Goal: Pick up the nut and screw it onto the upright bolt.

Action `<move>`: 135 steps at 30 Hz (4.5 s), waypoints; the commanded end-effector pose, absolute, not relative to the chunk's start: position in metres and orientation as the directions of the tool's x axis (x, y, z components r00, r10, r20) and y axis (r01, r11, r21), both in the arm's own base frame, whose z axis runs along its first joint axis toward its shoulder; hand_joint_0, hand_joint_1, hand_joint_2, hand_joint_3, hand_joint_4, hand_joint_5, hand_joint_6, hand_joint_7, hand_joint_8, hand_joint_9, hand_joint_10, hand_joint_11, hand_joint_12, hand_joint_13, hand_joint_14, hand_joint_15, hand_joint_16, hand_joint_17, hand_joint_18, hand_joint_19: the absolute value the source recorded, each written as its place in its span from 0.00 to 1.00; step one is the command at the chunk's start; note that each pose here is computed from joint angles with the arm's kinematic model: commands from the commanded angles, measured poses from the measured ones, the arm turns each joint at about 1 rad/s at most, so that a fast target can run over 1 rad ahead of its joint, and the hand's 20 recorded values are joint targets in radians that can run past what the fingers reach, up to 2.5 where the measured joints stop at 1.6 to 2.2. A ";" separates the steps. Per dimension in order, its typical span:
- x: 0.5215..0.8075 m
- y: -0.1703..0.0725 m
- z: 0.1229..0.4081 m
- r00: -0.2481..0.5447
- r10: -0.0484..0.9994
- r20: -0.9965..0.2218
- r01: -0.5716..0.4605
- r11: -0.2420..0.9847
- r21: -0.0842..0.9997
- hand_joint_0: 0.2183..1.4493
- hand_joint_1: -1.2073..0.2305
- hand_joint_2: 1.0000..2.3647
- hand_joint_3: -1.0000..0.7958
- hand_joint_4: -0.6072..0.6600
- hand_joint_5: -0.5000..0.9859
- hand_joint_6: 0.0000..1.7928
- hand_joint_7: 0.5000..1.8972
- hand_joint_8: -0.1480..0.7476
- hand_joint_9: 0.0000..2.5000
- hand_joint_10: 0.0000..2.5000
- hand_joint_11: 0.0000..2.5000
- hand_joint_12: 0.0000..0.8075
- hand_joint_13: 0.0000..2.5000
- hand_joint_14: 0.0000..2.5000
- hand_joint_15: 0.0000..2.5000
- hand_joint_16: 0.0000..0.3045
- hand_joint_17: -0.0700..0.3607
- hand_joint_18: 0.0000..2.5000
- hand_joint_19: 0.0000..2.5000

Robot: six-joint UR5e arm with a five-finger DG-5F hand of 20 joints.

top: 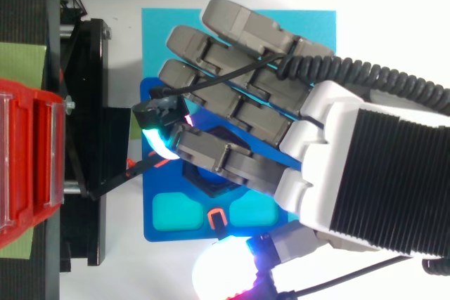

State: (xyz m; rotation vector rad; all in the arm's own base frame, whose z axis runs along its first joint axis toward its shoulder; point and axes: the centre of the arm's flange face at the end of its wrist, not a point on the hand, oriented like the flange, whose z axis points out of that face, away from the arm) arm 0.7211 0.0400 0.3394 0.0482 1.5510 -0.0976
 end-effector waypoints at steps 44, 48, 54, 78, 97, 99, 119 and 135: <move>0.715 0.001 0.319 -0.096 -0.051 -0.994 0.123 0.990 -0.063 0.26 0.78 0.00 0.28 0.62 0.36 0.33 0.55 0.42 0.39 0.00 0.00 0.31 0.26 0.00 0.00 0.11 0.34 0.16 0.02; 0.715 -0.001 0.319 -0.096 -0.051 -0.994 0.118 0.991 -0.062 0.26 0.78 0.00 0.28 0.60 0.37 0.34 0.54 0.38 0.42 0.00 0.00 0.25 0.28 0.00 0.00 0.08 0.30 0.18 0.01; 0.718 -0.004 0.328 -0.087 -0.050 -0.995 0.102 0.993 -0.059 0.26 0.82 0.00 0.28 0.67 0.32 0.28 0.46 0.43 0.35 0.00 0.00 0.32 0.23 0.00 0.00 0.11 0.33 0.14 0.01; 0.730 0.015 0.352 -0.007 -0.034 -0.999 0.041 0.999 -0.034 0.25 0.85 0.00 0.28 0.65 0.27 0.28 0.13 0.36 0.23 0.00 0.00 0.35 0.13 0.00 0.00 0.12 0.35 0.03 0.00; 0.727 0.030 0.350 -0.031 -0.018 -0.999 0.029 0.999 -0.019 0.25 0.83 0.00 0.28 0.66 0.28 0.28 0.22 0.41 0.23 0.00 0.00 0.39 0.14 0.00 0.00 0.12 0.36 0.03 0.00; 0.726 0.030 0.349 -0.037 -0.018 -0.999 0.032 0.999 -0.019 0.25 0.83 0.00 0.28 0.66 0.28 0.28 0.22 0.41 0.23 0.00 0.00 0.39 0.14 0.00 0.00 0.12 0.36 0.03 0.00; 0.721 0.027 0.338 -0.070 -0.025 -0.997 0.043 0.999 -0.028 0.26 0.78 0.00 0.28 0.69 0.30 0.28 0.42 0.44 0.29 0.00 0.00 0.38 0.20 0.00 0.00 0.12 0.36 0.08 0.00; 0.722 0.017 0.338 -0.072 -0.026 -0.997 0.051 0.998 -0.030 0.27 0.75 0.00 0.28 0.65 0.33 0.28 0.62 0.45 0.32 0.00 0.00 0.36 0.22 0.00 0.00 0.12 0.35 0.11 0.01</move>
